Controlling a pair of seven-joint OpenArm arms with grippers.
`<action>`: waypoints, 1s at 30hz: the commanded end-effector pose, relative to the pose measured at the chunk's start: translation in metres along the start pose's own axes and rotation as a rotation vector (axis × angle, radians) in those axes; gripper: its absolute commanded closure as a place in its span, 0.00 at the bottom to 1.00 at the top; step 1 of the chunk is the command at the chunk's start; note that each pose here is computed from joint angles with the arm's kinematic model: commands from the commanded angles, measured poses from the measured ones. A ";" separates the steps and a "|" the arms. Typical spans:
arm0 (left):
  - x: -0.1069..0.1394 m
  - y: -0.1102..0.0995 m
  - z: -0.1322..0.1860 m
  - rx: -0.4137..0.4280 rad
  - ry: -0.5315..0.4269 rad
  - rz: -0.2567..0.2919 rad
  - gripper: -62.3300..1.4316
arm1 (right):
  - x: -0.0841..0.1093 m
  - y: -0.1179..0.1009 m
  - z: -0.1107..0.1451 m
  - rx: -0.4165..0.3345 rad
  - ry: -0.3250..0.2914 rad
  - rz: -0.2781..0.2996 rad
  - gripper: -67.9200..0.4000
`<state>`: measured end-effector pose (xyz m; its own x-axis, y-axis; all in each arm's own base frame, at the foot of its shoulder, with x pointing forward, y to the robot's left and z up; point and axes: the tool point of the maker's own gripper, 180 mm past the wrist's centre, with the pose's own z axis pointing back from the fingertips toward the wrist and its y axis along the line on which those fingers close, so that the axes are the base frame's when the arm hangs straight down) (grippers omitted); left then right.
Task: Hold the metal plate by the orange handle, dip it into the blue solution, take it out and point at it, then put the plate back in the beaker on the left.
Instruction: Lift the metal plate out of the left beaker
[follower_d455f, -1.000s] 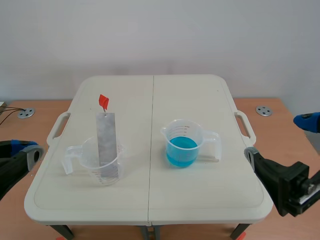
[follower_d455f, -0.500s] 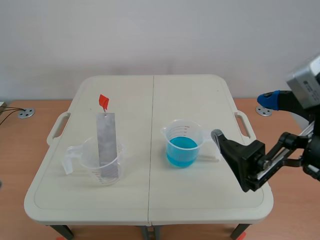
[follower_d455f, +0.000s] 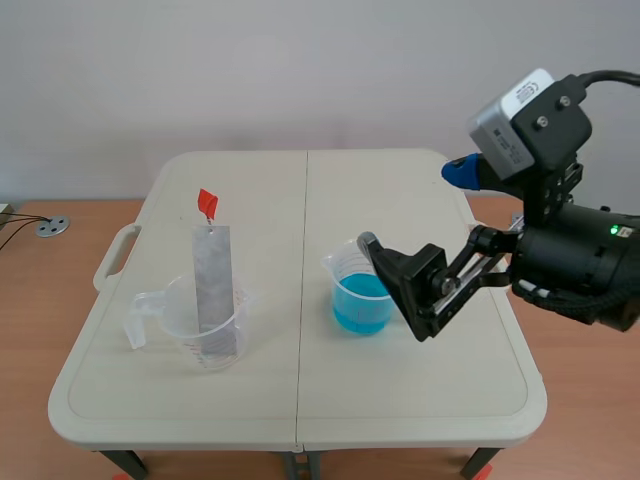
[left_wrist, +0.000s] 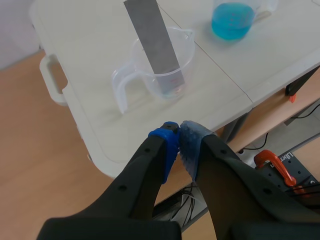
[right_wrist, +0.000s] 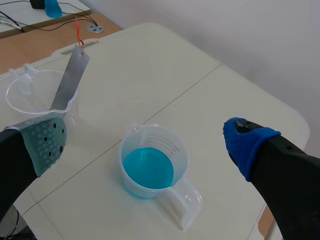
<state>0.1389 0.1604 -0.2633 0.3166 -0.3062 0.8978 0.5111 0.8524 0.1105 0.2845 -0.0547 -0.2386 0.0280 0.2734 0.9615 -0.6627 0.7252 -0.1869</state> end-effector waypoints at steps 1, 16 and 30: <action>0.006 -0.002 -0.001 -0.005 -0.026 0.010 0.90 | 0.008 -0.005 -0.005 -0.009 -0.033 0.000 0.03; 0.005 -0.003 0.000 -0.006 -0.023 0.007 0.90 | 0.006 0.014 -0.062 0.080 -0.058 -0.035 0.03; 0.005 -0.003 0.000 -0.006 -0.023 0.007 0.90 | 0.005 0.038 -0.110 0.152 -0.071 -0.073 0.03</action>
<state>0.1388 0.1604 -0.2635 0.3162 -0.3088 0.8970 0.5123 0.8514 0.1125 0.3347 0.0394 -0.2830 0.0859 0.2042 0.9752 -0.7666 0.6387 -0.0662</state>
